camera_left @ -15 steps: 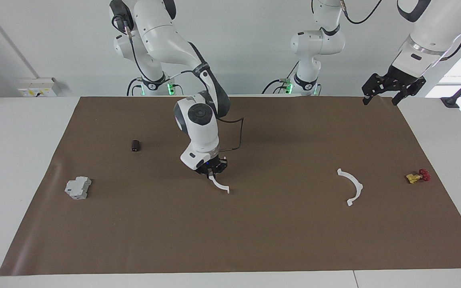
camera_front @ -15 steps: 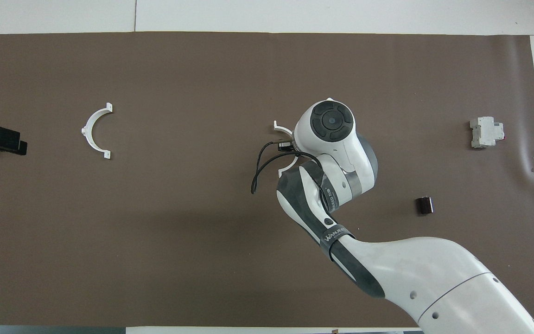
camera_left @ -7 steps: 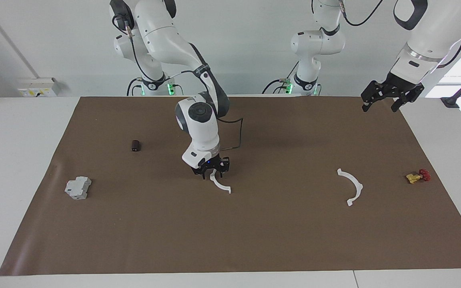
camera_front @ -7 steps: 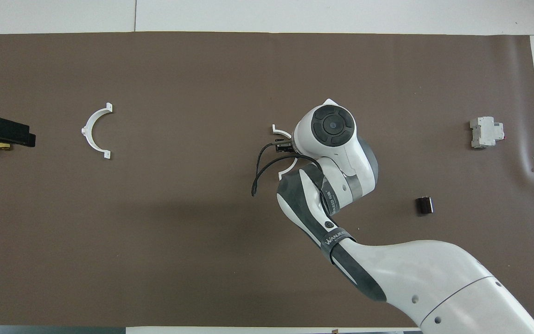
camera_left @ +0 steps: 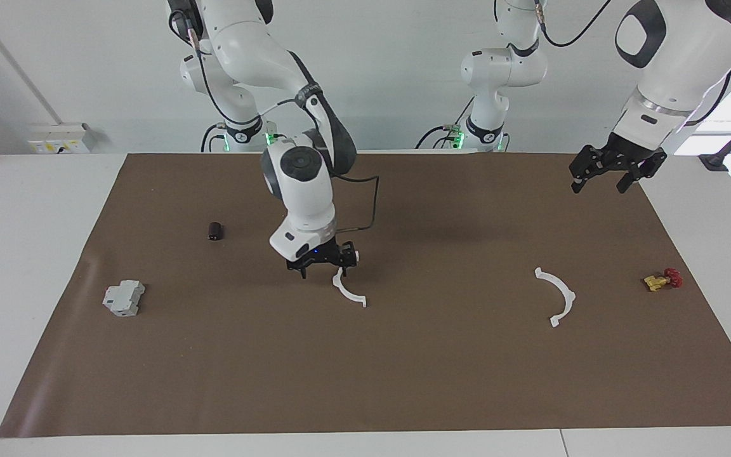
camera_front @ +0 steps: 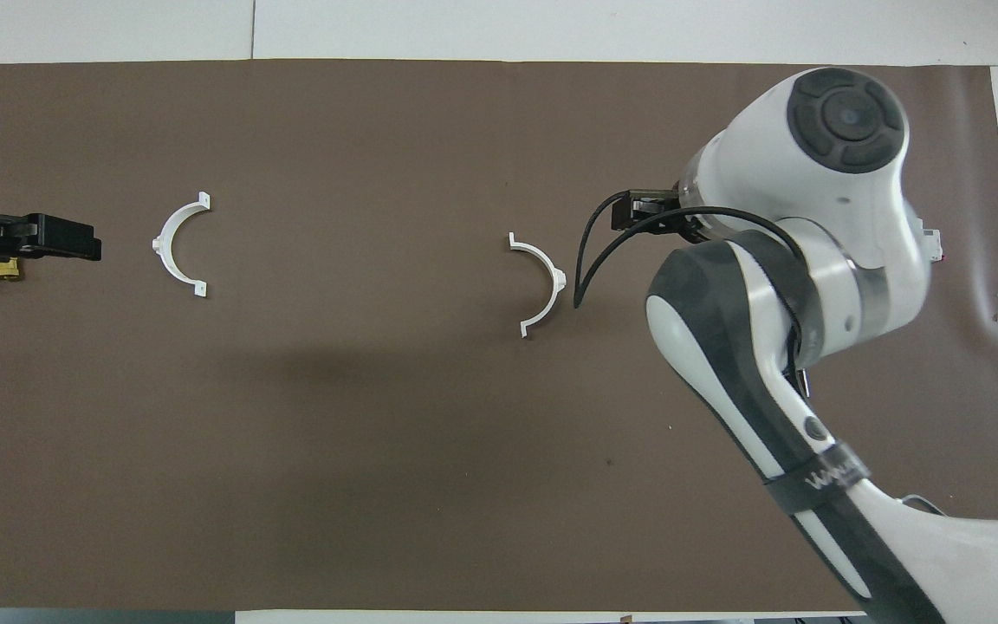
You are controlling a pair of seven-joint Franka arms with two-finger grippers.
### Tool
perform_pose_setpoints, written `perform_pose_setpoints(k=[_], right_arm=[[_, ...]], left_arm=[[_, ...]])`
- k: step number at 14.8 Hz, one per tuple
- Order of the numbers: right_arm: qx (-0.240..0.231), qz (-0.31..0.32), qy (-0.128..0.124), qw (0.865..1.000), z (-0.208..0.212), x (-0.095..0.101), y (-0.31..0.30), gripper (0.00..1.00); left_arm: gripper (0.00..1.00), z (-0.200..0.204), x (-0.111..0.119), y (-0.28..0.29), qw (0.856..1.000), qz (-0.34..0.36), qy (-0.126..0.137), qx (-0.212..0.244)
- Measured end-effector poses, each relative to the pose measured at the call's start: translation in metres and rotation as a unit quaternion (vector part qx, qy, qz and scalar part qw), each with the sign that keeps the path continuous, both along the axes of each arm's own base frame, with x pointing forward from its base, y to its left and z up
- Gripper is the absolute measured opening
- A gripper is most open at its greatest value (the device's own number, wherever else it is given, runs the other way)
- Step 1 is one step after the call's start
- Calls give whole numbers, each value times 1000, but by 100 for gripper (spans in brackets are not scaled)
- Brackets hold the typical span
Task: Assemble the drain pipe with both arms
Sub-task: 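Release the clamp half at center while the left gripper reaches the other half, then grasp the other white clamp half with the left gripper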
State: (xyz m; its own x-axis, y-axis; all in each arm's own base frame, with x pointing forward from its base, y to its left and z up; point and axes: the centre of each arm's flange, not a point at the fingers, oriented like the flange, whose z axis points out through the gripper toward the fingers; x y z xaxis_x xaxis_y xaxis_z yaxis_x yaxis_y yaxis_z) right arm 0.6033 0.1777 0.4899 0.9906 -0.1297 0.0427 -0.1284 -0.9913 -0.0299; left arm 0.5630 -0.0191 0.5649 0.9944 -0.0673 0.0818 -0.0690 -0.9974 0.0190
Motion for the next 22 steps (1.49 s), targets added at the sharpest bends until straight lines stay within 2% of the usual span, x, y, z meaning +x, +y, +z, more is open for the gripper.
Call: perform_pose_setpoints(k=[4, 10, 14, 18, 22], right_arm=[[-4, -19, 21, 1000, 64, -21, -66, 100], [-3, -7, 40, 999, 133, -61, -152, 100], [-2, -5, 48, 999, 146, -75, -175, 100], [-3, -7, 49, 999, 144, -74, -178, 100], [-2, 2, 60, 998, 150, -79, -183, 100]], left_arm=[[100, -50, 10, 18, 1000, -8, -4, 3], [100, -138, 50, 28, 1000, -1, -13, 5], [100, -188, 67, 37, 999, 7, -34, 8], [100, -226, 73, 39, 999, 9, -37, 9], [100, -246, 75, 39, 999, 9, -33, 9]])
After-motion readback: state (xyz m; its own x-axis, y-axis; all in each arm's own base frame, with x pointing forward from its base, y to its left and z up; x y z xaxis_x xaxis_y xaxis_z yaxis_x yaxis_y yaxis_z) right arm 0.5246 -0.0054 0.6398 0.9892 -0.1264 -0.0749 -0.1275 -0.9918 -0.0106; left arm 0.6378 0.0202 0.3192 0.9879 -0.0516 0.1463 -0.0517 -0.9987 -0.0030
